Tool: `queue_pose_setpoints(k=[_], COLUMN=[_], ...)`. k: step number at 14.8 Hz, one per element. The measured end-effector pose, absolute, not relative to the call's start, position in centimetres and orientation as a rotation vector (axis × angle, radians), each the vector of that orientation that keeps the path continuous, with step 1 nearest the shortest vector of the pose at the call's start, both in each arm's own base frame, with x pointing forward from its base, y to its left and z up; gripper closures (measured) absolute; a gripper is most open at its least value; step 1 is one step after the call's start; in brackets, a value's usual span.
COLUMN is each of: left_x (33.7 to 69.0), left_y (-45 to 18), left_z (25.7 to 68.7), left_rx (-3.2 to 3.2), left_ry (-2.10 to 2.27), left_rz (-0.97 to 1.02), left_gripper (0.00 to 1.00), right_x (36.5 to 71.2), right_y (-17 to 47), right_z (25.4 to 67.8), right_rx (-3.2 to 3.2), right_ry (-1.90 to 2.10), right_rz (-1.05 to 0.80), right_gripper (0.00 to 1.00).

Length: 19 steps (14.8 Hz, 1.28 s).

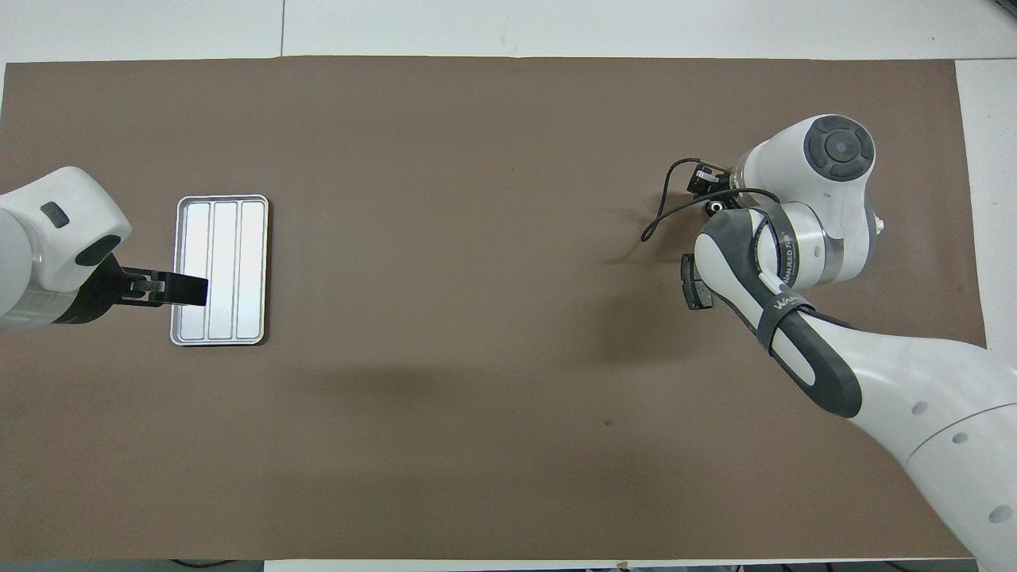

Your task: Pick bearing gear from pile to tray

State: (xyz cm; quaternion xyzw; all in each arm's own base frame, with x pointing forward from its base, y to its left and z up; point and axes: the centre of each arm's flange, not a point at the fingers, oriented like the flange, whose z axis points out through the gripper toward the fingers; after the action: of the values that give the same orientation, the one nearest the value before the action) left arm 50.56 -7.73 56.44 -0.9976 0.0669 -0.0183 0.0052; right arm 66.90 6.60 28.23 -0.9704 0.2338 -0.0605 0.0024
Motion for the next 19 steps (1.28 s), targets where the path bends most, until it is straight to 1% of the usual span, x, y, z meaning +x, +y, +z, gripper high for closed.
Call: queue_pose_setpoints(k=[1,2,4,5,6,14,16,19], left_x=[50.6,50.6,50.6,50.6,50.6,50.6,50.6,50.6], left_y=[-7.7,-7.7,-7.7,-7.7,-7.7,-7.7,-7.7,-7.8], left_z=[56.4,56.4,56.4,56.4,56.4,56.4,56.4,56.4], left_rx=[-3.124,-3.124,-3.124,-3.124,-3.124,-3.124,-3.124,-3.124], left_ry=[0.209,0.210,0.210,0.210,0.210,0.210,0.210,0.210], left_rz=[-0.057,-0.058,-0.058,-0.058,-0.058,-0.061,-0.061,-0.061], left_gripper=[0.00,0.00,0.00,0.00,0.00,0.00,0.00,0.00], right_x=[66.9,66.9,66.9,67.0,67.0,66.9,66.9,67.7], right_y=[6.6,6.7,6.8,7.0,7.0,7.0,7.0,7.1], right_z=[28.2,28.4,28.4,28.5,28.9,28.8,29.0,31.9], right_rx=[-3.041,-3.035,-3.032,-3.031,-3.032,-3.037,-3.052,-3.067], right_ry=[0.745,0.759,0.770,0.767,0.769,0.769,0.771,0.766], right_rz=[-0.190,-0.191,-0.188,-0.191,-0.187,-0.170,-0.126,-0.089], right_gripper=[0.41,0.48,0.50,0.58,0.63,0.64,0.64,0.64])
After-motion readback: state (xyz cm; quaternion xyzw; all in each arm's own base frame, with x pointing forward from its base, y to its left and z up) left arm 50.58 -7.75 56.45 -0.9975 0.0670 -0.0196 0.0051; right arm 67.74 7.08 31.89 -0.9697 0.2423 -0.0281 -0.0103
